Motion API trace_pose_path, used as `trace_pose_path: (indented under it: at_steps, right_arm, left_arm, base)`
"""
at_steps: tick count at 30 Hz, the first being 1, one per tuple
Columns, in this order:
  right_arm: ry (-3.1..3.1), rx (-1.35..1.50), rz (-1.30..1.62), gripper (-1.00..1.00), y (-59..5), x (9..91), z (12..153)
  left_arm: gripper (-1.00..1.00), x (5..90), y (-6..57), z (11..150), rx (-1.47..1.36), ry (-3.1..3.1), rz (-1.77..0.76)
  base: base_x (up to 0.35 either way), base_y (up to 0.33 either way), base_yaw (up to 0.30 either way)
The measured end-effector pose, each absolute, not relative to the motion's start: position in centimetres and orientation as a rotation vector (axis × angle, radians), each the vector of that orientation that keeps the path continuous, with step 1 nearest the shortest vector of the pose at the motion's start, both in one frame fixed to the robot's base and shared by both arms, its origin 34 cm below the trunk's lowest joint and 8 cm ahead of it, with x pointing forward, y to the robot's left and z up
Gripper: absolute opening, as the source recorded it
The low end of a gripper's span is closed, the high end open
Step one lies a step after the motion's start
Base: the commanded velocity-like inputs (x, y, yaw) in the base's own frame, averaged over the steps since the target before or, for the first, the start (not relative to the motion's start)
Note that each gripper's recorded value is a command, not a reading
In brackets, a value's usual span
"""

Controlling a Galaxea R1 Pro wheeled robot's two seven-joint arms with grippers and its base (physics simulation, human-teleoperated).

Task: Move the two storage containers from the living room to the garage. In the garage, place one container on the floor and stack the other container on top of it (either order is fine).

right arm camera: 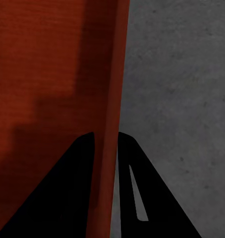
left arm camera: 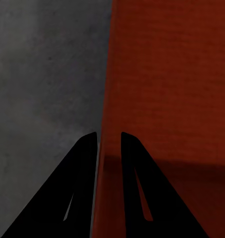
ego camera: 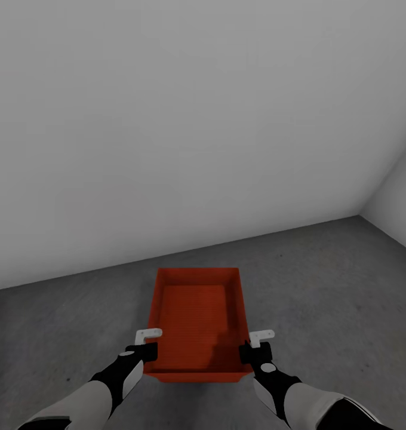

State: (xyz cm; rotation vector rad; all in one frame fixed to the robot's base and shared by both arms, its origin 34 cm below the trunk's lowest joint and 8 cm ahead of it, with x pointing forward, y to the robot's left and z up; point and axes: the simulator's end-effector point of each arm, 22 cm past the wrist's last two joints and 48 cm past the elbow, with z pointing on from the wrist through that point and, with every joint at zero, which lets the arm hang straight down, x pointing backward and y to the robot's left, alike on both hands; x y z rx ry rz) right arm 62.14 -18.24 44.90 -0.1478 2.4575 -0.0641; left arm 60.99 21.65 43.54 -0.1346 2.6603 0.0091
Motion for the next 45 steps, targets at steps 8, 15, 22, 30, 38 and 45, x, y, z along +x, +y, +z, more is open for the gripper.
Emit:
trace_pose_path:
  at_steps: [8,15,22,30,38,45]
  right_arm:
    - [2.458,-0.147,-0.064,-1.0,-18.2,62.0,43.9]
    - [2.458,-0.145,-0.063,-1.0,-18.3,62.0,43.4]
    - [2.457,-0.146,-0.063,-1.0,-18.2,62.0,43.4]
    - [2.457,-0.148,-0.064,-1.0,-18.3,62.0,43.4]
    - [2.467,-0.126,-0.045,1.0,-18.0,61.8,43.3]
    - [2.467,-0.126,-0.045,1.0,-18.0,61.8,43.3]
  left_arm:
    - [-1.0,60.9,21.6,42.6,-0.134,2.661,0.009]
    - [-1.0,60.9,21.6,42.1,-0.132,2.659,0.011]
    - [-1.0,60.9,21.6,42.1,-0.132,2.659,0.012]
    - [-1.0,60.9,21.7,42.1,-0.133,2.658,0.014]
    - [1.0,61.4,22.5,42.4,-0.265,2.608,0.013]
    - [1.0,61.7,22.5,42.5,-0.263,2.602,0.013]
  base:
    - [0.0,0.0,0.0]
    - [0.0,0.0,0.0]
    - [0.0,0.0,0.0]
    - [0.0,0.0,0.0]
    - [0.0,0.0,0.0]
    - [0.0,0.0,0.0]
